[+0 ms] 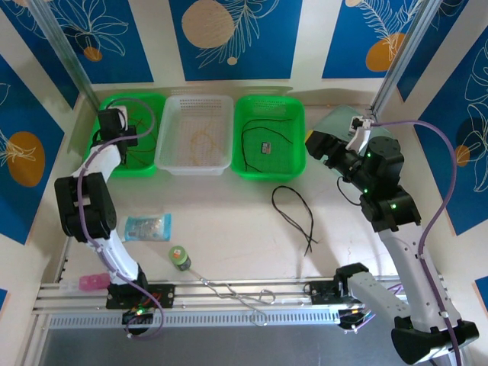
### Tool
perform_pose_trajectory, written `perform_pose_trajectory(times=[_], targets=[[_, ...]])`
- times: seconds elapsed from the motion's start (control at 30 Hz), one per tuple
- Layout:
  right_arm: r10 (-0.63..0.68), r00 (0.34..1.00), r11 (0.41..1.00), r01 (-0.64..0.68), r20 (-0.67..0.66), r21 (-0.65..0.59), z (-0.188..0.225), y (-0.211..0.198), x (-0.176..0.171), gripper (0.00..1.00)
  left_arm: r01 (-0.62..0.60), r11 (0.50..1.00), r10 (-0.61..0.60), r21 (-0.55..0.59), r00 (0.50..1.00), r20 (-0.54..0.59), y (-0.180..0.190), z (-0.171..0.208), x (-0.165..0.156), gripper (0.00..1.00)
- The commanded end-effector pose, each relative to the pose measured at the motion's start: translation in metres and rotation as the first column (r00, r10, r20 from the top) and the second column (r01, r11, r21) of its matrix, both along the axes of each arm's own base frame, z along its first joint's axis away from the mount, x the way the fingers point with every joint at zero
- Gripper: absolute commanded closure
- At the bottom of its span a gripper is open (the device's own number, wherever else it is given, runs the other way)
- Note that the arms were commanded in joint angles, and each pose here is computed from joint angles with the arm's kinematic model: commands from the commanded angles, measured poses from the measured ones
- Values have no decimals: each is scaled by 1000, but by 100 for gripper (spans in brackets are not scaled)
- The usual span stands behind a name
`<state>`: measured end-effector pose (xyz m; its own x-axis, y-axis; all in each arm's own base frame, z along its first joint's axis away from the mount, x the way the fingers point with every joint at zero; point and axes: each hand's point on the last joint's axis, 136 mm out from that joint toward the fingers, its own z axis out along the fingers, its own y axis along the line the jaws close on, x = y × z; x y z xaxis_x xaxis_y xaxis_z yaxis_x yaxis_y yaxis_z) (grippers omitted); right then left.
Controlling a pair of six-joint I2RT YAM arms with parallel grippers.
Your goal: Untangle the cables
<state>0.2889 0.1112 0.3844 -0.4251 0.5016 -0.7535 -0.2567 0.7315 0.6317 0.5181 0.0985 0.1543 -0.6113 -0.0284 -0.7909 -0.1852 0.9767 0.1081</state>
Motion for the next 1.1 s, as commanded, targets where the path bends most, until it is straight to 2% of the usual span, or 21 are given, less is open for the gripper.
perform_pose_trajectory(times=[0.0, 0.2, 0.57, 0.67, 0.8, 0.83, 0.87, 0.93, 1.0, 1.03, 1.07], targets=[[12, 999, 1000, -12, 40, 15, 14, -1, -5, 27, -9, 998, 5, -57, 997, -74, 0, -10, -10, 100], [12, 1000, 1000, -13, 28, 28, 8, -1, -6, 27, -11, 988, -23, -156, 976, -215, -2, -47, -9, 100], [-8, 999, 1000, 7, 39, 16, 16, -7, -13, 27, -39, 972, -48, -232, 932, -358, -3, -93, 14, 100], [-15, 999, 1000, 15, 38, 16, 17, -9, -15, 27, -44, 973, -45, -227, 926, -375, -2, -100, 12, 100], [-15, 999, 1000, 15, 41, 13, 19, -10, -17, 27, -49, 977, -27, -207, 936, -351, 1, -92, 14, 100], [-12, 999, 1000, 12, 43, 14, 20, -9, -18, 27, -51, 977, -22, -205, 941, -338, 2, -85, 16, 97], [-11, 999, 1000, 10, 43, 16, 20, -9, -17, 27, -53, 978, -16, -202, 946, -324, 3, -79, 17, 87], [-7, 999, 1000, 6, 44, 20, 21, -8, -18, 27, -56, 979, 1, -194, 961, -277, 6, -58, 22, 51], [-4, 999, 1000, 3, 47, 25, 22, -8, -20, 27, -55, 983, 16, -176, 976, -219, 8, -34, 26, 25], [-3, 999, 1000, 2, 49, 29, 23, -8, -22, 27, -56, 985, 25, -163, 982, -187, 10, -19, 28, 18], [-5, 999, 1000, 3, 51, 30, 24, -9, -23, 27, -53, 987, 28, -152, 986, -162, 12, -8, 29, 15]])
